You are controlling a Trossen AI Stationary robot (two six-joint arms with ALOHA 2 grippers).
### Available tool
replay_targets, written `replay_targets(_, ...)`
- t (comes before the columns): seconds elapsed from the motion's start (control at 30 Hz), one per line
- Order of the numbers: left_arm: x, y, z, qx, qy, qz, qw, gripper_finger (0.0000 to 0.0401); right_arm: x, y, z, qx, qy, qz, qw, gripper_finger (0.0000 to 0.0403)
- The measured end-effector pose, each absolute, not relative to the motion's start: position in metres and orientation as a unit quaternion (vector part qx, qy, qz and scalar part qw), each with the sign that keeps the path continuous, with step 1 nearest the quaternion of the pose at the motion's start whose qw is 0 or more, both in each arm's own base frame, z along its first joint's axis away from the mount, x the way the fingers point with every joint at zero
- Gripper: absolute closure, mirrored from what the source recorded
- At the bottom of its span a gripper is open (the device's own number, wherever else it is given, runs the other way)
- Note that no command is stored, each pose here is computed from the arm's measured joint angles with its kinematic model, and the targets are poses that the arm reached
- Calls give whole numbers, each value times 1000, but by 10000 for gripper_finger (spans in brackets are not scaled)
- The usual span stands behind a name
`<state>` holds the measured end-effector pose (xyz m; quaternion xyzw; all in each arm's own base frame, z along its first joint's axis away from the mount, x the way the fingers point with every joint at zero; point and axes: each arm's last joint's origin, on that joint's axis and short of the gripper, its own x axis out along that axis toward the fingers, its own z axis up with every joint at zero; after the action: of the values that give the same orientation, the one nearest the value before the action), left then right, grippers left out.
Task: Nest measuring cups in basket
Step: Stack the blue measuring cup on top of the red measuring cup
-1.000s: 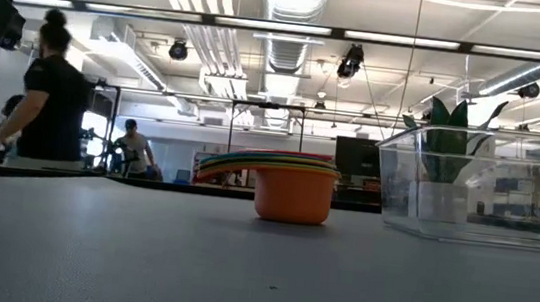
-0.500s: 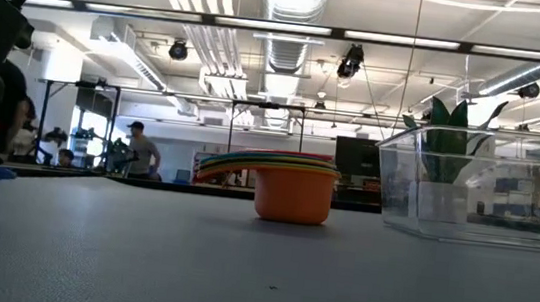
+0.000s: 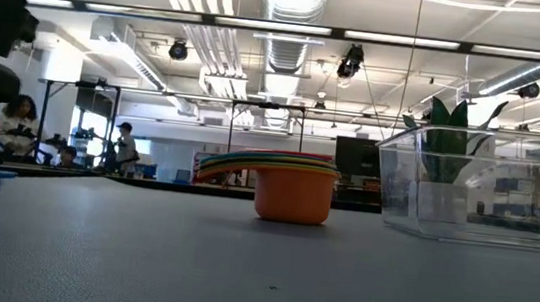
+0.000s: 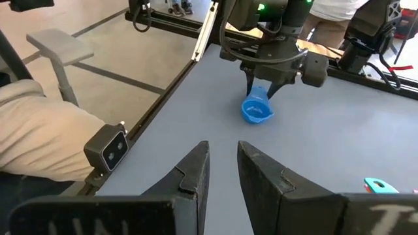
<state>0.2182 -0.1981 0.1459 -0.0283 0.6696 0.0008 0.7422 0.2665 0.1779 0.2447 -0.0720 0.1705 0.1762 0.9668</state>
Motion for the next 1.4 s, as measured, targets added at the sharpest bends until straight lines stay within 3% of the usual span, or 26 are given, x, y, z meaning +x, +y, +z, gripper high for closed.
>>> replay_targets(0.3,225,-167,168,20,646,30,762,269,266,178,245,-73,171,176,967,335)
replay_targets(0.53,241,-120,207,59,581,42,810,269,267,177,245,-79,169,169,968,335)
replay_targets(0.87,291,-46,237,109,494,-16,862,269,265,176,248,-82,163,170,968,335)
replay_targets(1.13,330,-24,240,142,484,-29,863,269,264,176,249,-86,164,171,968,335)
replay_targets(1.4,369,-22,220,144,537,-73,828,268,264,176,249,-81,165,170,968,335)
